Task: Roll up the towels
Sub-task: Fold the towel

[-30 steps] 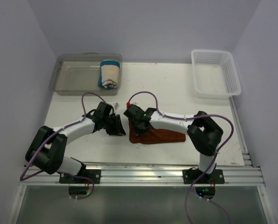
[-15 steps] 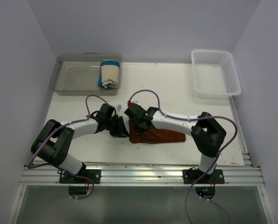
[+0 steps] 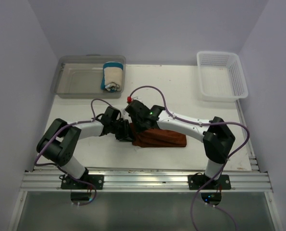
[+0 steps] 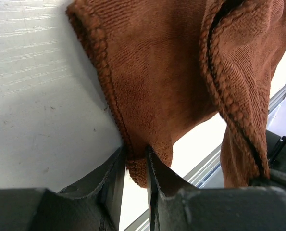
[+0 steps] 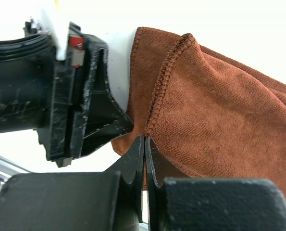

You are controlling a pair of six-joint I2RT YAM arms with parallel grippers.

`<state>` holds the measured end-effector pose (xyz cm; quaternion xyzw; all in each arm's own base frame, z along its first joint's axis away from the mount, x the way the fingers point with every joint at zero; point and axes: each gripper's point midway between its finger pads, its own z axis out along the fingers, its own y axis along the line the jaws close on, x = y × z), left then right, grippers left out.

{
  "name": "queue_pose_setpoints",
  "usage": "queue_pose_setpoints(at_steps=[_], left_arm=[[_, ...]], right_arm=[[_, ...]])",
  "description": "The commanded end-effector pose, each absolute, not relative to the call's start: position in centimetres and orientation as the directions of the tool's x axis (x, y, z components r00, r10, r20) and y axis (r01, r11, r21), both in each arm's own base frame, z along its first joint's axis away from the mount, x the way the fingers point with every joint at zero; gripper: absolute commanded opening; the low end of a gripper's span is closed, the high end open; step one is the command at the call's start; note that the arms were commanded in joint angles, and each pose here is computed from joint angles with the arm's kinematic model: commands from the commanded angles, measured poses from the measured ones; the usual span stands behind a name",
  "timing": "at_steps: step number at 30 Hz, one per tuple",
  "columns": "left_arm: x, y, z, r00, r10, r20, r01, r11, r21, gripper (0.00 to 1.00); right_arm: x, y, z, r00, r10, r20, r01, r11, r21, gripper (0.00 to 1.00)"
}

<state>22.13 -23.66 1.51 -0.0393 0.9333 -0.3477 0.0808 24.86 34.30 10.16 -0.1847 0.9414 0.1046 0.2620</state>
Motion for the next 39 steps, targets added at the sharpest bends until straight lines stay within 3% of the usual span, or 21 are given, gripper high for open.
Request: queue_pose_setpoints(at_steps=[1, 10, 15, 39], left_arm=[[22.2, -22.9, -0.1, -0.983, -0.139, -0.122, -0.038, 0.796, -0.604, 0.28], [21.9, -21.5, -0.5, -0.983, -0.132, -0.125, -0.046, 0.847, -0.530, 0.25], [24.2, -20.2, 2.3, -0.955, -0.125, -0.267, 0.012, 0.889, -0.459, 0.29], [24.3, -21.1, 1.3, -0.972, -0.086, -0.220, 0.030, 0.878, -0.478, 0.28]], right_arm=[[24.9, 35.6, 13.1, -0.765, -0.280, -0.581, -0.433, 0.890, 0.141, 0.00], [24.8, 35.9, 13.4, -0.757, -0.278, -0.591, -0.428, 0.895, 0.127, 0.00], [24.6, 34.7, 13.1, -0.760, -0.278, -0.588, -0.413, 0.904, 0.106, 0.00], [25.0, 36.6, 14.7, -0.751, -0.246, -0.613, -0.429, 0.887, 0.170, 0.00]])
